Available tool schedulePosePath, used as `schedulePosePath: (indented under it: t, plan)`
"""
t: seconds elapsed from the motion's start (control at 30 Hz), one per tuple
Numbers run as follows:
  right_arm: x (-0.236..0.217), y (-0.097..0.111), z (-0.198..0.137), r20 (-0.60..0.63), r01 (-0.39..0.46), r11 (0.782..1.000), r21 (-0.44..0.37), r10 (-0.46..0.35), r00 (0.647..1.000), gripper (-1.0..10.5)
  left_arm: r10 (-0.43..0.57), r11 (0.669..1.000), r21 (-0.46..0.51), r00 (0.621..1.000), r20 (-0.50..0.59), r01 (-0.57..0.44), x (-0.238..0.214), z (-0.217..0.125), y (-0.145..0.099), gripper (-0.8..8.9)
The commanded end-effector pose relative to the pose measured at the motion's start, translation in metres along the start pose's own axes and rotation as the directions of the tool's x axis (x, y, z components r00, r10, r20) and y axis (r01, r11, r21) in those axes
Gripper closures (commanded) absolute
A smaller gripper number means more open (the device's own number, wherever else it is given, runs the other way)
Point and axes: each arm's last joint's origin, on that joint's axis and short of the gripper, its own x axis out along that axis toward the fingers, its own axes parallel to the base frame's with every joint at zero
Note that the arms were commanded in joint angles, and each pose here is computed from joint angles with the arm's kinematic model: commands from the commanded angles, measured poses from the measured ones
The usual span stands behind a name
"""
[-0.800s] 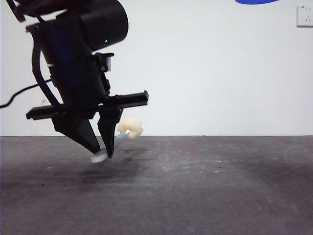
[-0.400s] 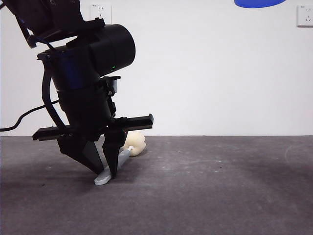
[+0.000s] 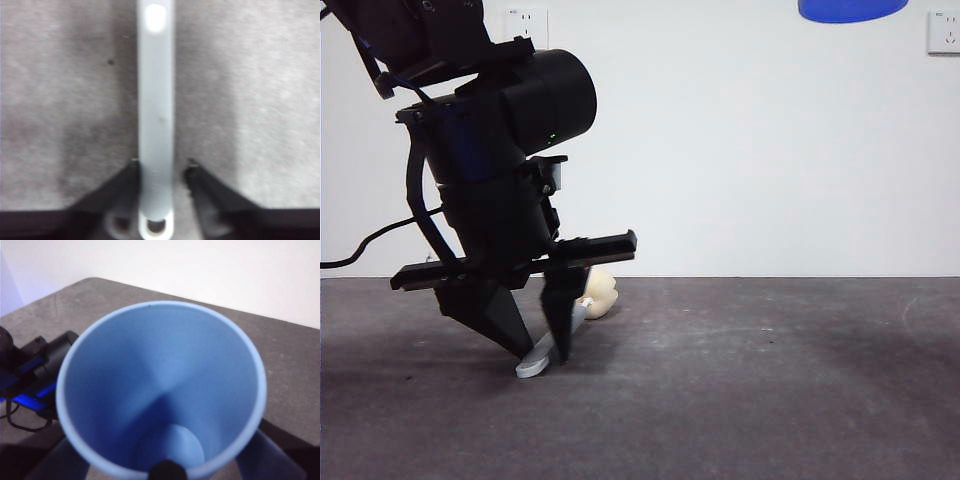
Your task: Pick up the cup brush,pick up the cup,insert the brush into the cup,clean the cup,put the cup brush back,put the cup back to the fixed position on the table
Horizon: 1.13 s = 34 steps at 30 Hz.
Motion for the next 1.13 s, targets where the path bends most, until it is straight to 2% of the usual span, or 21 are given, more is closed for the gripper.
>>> schedulePosePath:
  t: [0.03,0.33,0.43,0.6,0.73,0.83,1.13]
  plan:
    - [0.005,0.003,0.0,-0.012,0.002,1.0,0.006,-0.002,1.0,9.6,0.006,0.999,0.034,0.999,-0.038,-0.005,0.001,-0.004,0.002,4.02]
    - [0.043,0.007,-0.012,-0.058,0.077,0.997,0.007,-0.076,0.995,9.6,-0.043,0.994,0.1,0.999,0.027,0.04,-0.036,0.006,0.003,4.02]
    - [0.062,0.003,-0.024,-0.073,0.109,0.994,0.023,-0.107,0.992,9.6,-0.1,0.986,0.137,0.994,0.037,0.094,-0.058,0.007,0.004,4.03]
    - [0.094,-0.01,-0.044,-0.057,0.079,0.993,0.09,-0.074,0.996,9.6,-0.226,0.959,0.187,0.972,0.059,0.211,-0.102,0.008,0.009,4.04]
    - [0.12,-0.02,-0.058,-0.082,0.11,0.989,0.101,-0.102,0.991,9.6,-0.297,0.934,0.234,0.95,0.091,0.27,-0.135,0.006,0.016,4.04]
    - [0.14,-0.026,-0.066,-0.095,0.103,0.991,0.085,-0.095,0.991,9.6,-0.319,0.928,0.243,0.94,0.122,0.283,-0.155,0.002,0.022,4.04]
    - [0.201,-0.052,-0.109,-0.156,0.123,0.985,0.118,-0.104,0.982,9.6,-0.345,0.916,0.277,0.923,0.172,0.291,-0.189,-0.007,0.036,4.04]
